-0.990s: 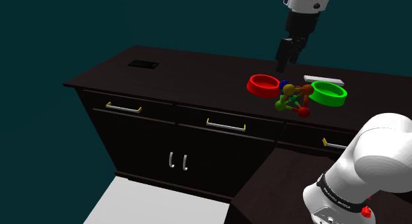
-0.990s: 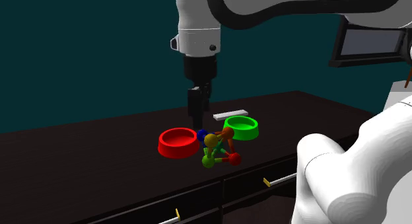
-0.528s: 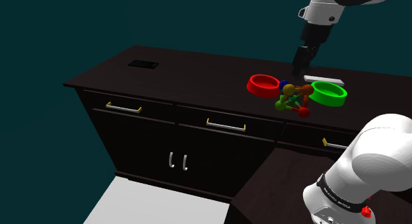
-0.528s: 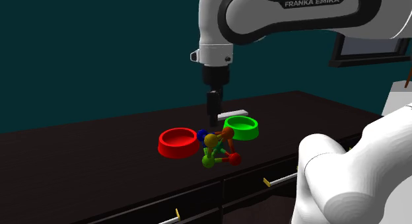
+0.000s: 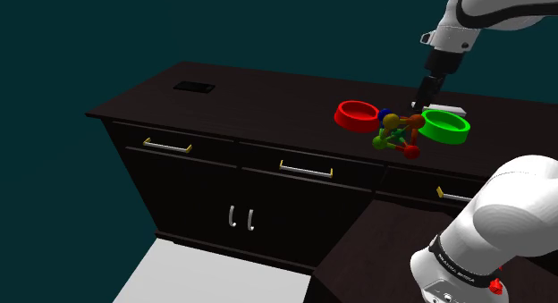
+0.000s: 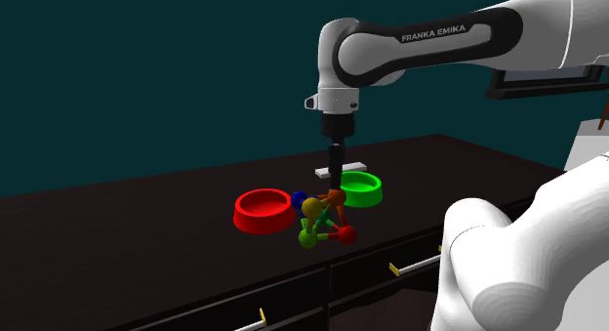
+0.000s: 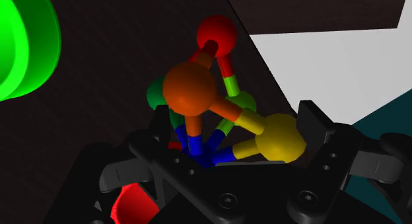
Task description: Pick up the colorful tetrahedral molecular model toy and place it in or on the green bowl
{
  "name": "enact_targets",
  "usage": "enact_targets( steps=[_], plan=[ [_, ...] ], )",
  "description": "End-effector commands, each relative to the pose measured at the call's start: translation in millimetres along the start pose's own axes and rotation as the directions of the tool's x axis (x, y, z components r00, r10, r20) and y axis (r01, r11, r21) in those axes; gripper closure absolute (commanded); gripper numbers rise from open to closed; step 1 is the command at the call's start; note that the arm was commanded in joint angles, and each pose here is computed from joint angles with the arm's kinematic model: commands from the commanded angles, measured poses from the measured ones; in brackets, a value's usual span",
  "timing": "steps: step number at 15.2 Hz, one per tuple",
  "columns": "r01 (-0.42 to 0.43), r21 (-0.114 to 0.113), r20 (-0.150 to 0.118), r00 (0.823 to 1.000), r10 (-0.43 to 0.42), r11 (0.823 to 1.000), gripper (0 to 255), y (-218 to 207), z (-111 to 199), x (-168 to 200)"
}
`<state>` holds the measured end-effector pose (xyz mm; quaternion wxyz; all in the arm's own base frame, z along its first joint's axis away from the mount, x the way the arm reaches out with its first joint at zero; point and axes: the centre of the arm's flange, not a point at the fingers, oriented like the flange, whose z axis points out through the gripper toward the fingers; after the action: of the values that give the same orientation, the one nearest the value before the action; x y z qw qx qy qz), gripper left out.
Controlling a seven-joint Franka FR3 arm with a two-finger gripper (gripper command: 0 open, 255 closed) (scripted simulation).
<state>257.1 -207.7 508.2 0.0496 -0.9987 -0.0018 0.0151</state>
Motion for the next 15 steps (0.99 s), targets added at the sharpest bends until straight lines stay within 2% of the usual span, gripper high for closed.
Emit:
enact_targets(
  steps=[1, 2, 9, 15],
  plan=[
    [0.003, 0.024, 0.004, 1.0, -0.003, 1.0, 0, 29.4, 12.2, -6.5],
    [0.004, 0.029, 0.005, 1.0, -0.004, 1.0, 0, 35.5, 15.1, -8.2],
    [0.004, 0.029, 0.005, 1.0, -0.004, 1.0, 0, 34.4, 52.0, -8.4],
    [0.004, 0.029, 0.005, 1.0, -0.004, 1.0, 0, 34.3, 55.0, -8.4]
  ],
)
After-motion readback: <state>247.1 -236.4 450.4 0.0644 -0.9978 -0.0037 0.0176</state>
